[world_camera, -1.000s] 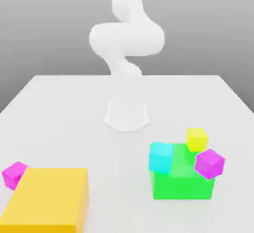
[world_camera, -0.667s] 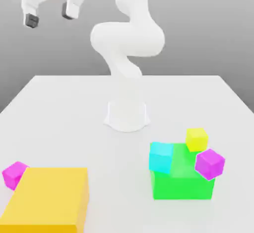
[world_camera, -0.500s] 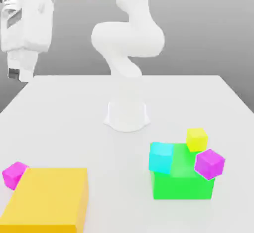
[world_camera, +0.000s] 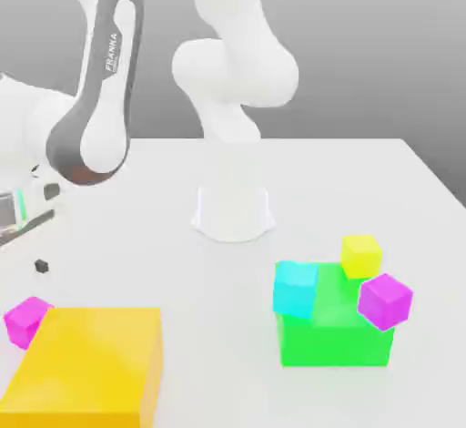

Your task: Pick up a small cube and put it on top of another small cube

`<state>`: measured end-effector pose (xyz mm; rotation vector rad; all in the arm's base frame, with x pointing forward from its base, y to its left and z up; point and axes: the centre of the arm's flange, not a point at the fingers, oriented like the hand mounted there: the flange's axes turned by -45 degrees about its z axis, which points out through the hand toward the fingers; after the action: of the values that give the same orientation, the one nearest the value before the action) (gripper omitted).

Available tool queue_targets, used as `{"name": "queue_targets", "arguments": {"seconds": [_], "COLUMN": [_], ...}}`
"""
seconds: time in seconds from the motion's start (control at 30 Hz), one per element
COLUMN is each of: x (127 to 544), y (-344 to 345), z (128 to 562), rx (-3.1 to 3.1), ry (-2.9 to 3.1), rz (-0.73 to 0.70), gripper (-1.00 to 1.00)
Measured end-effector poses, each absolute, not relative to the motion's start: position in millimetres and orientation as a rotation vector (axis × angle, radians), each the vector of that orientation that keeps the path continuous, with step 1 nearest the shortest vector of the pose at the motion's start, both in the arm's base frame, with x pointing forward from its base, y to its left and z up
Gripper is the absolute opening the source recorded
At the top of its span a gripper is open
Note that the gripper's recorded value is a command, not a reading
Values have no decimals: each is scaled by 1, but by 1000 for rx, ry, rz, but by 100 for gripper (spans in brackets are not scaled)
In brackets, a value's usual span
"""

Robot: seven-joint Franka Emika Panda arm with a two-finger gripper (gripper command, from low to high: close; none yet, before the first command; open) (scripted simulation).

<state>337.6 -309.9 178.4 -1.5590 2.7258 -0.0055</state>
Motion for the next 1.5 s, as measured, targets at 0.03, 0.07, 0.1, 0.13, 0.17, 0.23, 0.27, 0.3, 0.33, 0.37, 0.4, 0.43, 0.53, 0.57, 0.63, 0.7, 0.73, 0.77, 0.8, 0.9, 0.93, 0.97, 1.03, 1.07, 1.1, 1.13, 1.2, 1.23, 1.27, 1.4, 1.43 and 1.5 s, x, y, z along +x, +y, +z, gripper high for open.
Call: {"name": "queue_targets", "arguments": {"seconds": [0.03,0.07,0.1,0.13,0.17,0.23,0.27,0.3,0.33,0.37,0.4,0.43,0.53,0.57,0.63,0.7,0.73,0.77,0.8,0.9,0.93,0.97,1.03,1.07,1.1,1.13,1.2,1.23,1.27,1.4,1.43,1.5], "x": [337,336,336,335,335,335,335,335,335,335,336,336,335,334,328,322,318,314,311,311,324,340,376,392,404,414,436,441,444,428,420,401], "y": [-310,-310,-310,-310,-310,-310,-310,-310,-310,-310,-310,-311,-310,-314,-328,-343,-351,-358,-366,-377,-369,-354,-317,-294,-270,-245,-178,-144,-106,-11,13,60], "z": [166,154,142,135,135,135,135,135,132,137,145,155,189,194,192,187,184,182,179,178,185,194,216,227,237,245,262,271,281,309,315,324], "rx": [-1553,-1549,-1548,-1547,-1547,-1547,-1546,-1546,-1545,-1545,-1546,-1546,-1546,-1564,-1626,-1695,-1729,-1764,-1799,-1928,-1994,-2067,-2217,-2275,-2318,-2355,-2456,-2499,-2547,-2656,-2688,-2755], "ry": [2730,2733,2734,2735,2735,2734,2734,2734,2735,2735,2734,2735,2734,2726,2700,2667,2649,2630,2611,2512,2443,2358,2161,2070,1998,1933,1768,1688,1599,1387,1329,1209], "rz": [-3,-2,-1,0,0,-2,-4,-5,-4,-3,-4,-4,-3,4,29,57,72,87,101,131,127,120,102,96,93,92,95,98,101,105,105,103], "gripper": [0,0,0,-100,-100,-100,-100,-100,-100,-100,-100,-100,-100,-100,-100,-100,-100,-100,-100,-100,-100,-100,-100,-100,-100,-100,-100,-100,-100,-100,-100,-100]}}
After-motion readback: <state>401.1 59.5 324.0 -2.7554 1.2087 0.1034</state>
